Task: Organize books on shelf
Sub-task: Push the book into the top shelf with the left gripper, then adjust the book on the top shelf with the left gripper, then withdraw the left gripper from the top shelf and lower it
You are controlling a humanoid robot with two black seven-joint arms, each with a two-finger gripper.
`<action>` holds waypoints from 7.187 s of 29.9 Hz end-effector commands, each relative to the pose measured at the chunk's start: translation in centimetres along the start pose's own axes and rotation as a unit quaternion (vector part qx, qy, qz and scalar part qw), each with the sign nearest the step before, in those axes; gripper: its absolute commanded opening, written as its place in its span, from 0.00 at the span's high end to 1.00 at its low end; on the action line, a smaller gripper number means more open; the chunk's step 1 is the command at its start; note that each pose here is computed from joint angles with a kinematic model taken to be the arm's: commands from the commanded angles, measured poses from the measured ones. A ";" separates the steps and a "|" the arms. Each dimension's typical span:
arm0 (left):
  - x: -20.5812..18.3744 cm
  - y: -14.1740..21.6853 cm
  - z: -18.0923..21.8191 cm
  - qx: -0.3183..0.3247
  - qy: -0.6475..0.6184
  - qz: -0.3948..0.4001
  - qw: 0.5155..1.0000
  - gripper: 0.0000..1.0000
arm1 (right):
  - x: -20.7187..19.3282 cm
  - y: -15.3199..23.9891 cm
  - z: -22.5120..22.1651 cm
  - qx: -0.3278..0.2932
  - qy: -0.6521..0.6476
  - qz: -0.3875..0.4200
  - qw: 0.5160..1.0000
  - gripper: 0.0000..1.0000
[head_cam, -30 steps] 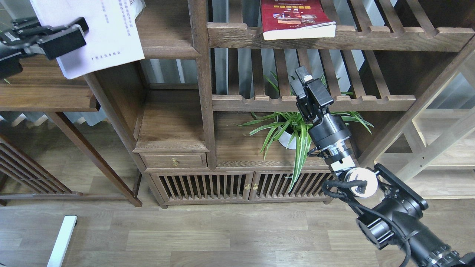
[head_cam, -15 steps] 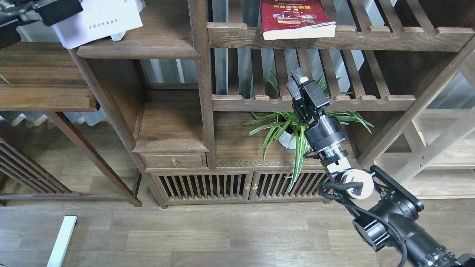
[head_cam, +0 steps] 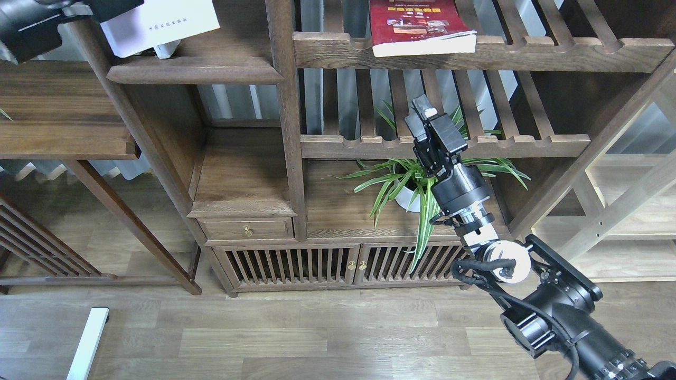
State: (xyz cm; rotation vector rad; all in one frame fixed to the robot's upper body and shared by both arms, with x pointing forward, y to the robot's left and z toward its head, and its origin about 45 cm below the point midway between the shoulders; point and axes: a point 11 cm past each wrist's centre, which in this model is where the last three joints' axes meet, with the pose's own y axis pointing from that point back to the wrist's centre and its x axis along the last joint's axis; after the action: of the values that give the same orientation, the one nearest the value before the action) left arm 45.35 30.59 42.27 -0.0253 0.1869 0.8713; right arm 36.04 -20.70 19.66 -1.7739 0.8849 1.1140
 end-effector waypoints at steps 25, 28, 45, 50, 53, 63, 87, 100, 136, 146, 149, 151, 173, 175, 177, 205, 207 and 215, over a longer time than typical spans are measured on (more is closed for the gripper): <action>-3.0 -8.4 1.6 0.023 -0.015 0.006 1.000 1.00 | -0.4 -0.8 2.0 0.002 -0.029 -0.011 1.000 0.28; -2.8 -8.4 1.4 0.029 -0.015 0.016 0.999 1.00 | -0.5 -0.8 2.2 0.002 -0.032 -0.013 0.999 0.28; 0.0 -7.1 0.0 0.056 -0.015 0.094 0.994 1.00 | -1.3 -1.6 3.7 -0.006 -0.039 -0.027 0.999 0.28; 0.3 -7.8 -0.4 0.047 0.006 0.138 0.989 1.00 | -1.3 -1.6 3.8 -0.007 -0.038 -0.028 0.999 0.27; 0.3 -8.6 -0.7 0.032 0.020 0.158 0.987 1.00 | -1.1 -1.4 3.6 -0.006 -0.036 -0.024 0.999 0.27; 0.4 -10.6 -2.0 -0.007 0.015 0.188 0.982 1.00 | -0.5 -0.1 3.5 -0.003 -0.037 -0.013 0.999 0.28; 0.1 -10.7 -3.6 -0.018 -0.041 0.181 0.983 1.00 | 0.1 0.7 3.7 -0.003 -0.040 -0.002 0.999 0.28; 1.4 -9.3 -4.0 -0.053 -0.058 0.191 0.978 1.00 | 0.0 0.7 4.0 -0.010 -0.032 -0.004 0.999 0.28; 3.9 -6.9 -6.4 -0.103 -0.068 0.233 0.965 0.53 | 0.5 1.5 4.5 -0.017 -0.028 0.004 0.999 0.28; 4.1 -6.3 -5.0 -0.135 -0.072 0.243 0.958 0.44 | 0.5 1.5 4.4 -0.019 -0.025 0.005 1.000 0.28; 4.3 -6.1 -4.2 -0.143 -0.072 0.246 0.956 0.44 | 0.5 1.5 4.6 -0.023 -0.020 0.003 1.000 0.28; 4.6 -5.8 -3.6 -0.150 -0.071 0.250 0.954 0.43 | 0.4 1.5 4.7 -0.024 -0.019 0.002 1.000 0.28; 3.2 -5.5 5.2 -0.238 -0.056 0.229 0.942 0.38 | -0.2 0.7 7.0 -0.047 -0.025 -0.011 0.999 0.28; 2.6 -5.9 5.2 -0.240 -0.053 0.220 0.944 0.38 | -0.2 0.8 7.0 -0.049 -0.021 -0.010 0.998 0.28; 2.1 -6.2 5.4 -0.243 -0.051 0.213 0.945 0.37 | 0.0 1.0 7.0 -0.049 -0.021 -0.007 0.999 0.28; -3.9 -7.2 8.1 -0.284 -0.014 0.035 0.958 0.16 | 0.9 1.9 5.3 -0.048 0.002 0.008 0.999 0.26; -4.1 -6.7 8.5 -0.286 -0.020 0.026 0.958 0.14 | 0.8 1.9 5.2 -0.047 0.003 0.007 0.999 0.26; -6.5 -4.6 8.8 -0.304 0.020 -0.028 0.952 0.02 | 0.9 2.0 5.2 -0.049 0.003 0.009 0.999 0.26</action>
State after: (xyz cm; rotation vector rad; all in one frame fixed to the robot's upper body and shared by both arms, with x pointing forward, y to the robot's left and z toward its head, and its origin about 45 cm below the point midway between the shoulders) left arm 47.21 24.12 51.63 -0.5891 -0.0901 0.8924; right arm 32.90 -16.70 16.96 -1.8528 0.8608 1.1815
